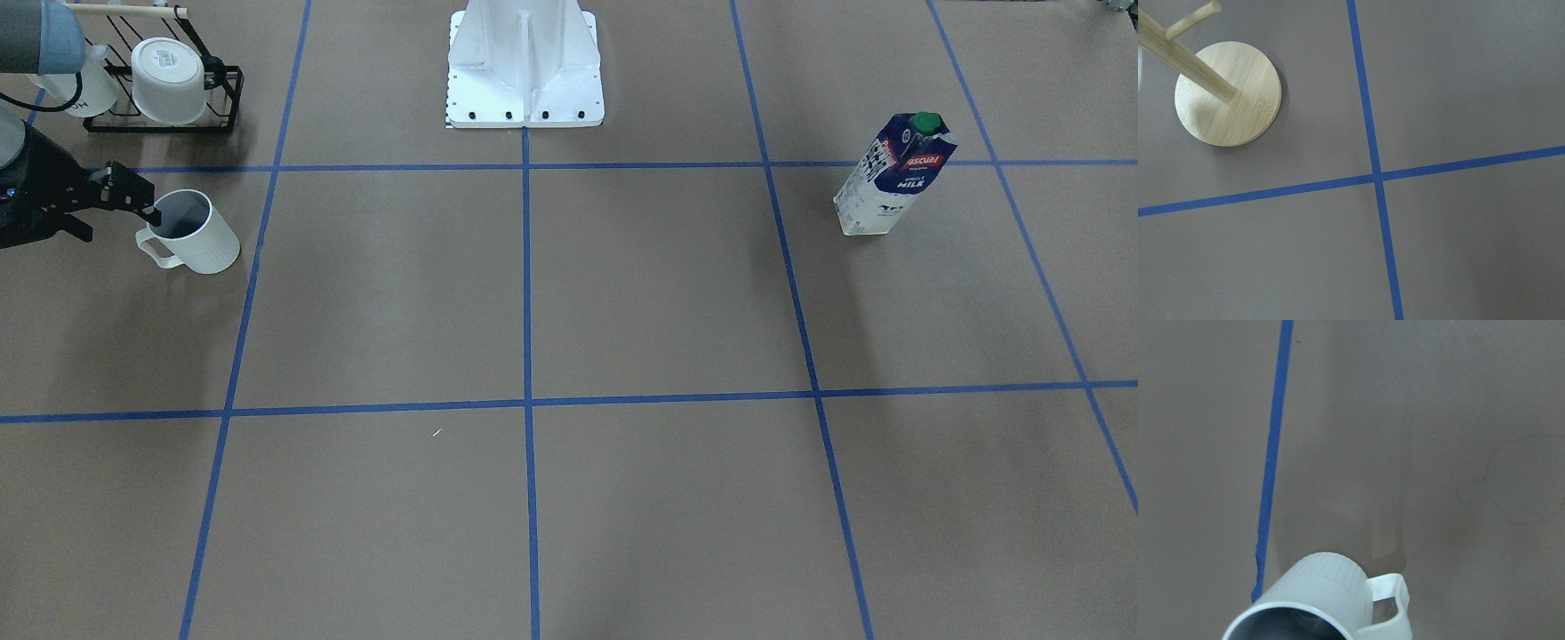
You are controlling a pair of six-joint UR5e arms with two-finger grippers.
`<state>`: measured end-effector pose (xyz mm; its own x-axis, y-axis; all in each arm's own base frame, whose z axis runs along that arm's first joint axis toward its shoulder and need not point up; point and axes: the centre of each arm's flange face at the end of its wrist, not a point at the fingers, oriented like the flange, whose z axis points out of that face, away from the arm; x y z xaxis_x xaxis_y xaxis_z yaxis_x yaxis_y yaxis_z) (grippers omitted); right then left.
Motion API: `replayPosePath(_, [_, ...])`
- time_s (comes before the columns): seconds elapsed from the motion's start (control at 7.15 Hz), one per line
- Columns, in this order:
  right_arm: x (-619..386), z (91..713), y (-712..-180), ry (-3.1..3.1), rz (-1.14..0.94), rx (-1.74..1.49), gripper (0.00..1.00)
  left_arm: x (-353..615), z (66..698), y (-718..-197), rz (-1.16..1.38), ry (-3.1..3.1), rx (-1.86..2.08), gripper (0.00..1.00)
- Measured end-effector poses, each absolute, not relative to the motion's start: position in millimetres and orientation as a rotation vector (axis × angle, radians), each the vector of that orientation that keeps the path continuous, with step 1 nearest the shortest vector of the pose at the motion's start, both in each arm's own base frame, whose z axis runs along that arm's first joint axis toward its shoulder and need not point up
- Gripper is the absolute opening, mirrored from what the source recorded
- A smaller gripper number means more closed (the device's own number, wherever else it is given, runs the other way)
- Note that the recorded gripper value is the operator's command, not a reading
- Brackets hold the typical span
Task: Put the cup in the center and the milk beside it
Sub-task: 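Lower the right gripper onto the rim of the white mug and grasp it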
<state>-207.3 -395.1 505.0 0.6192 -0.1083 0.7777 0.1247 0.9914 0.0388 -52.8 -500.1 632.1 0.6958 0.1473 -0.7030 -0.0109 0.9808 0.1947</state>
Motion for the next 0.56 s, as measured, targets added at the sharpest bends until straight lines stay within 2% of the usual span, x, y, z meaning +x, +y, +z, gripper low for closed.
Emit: replayPosePath(0.56, [-229, 533, -373, -0.858, -0.157, -0.082, 1.0, -52, 634, -497, 0.088, 0.808, 0.175, 0.99])
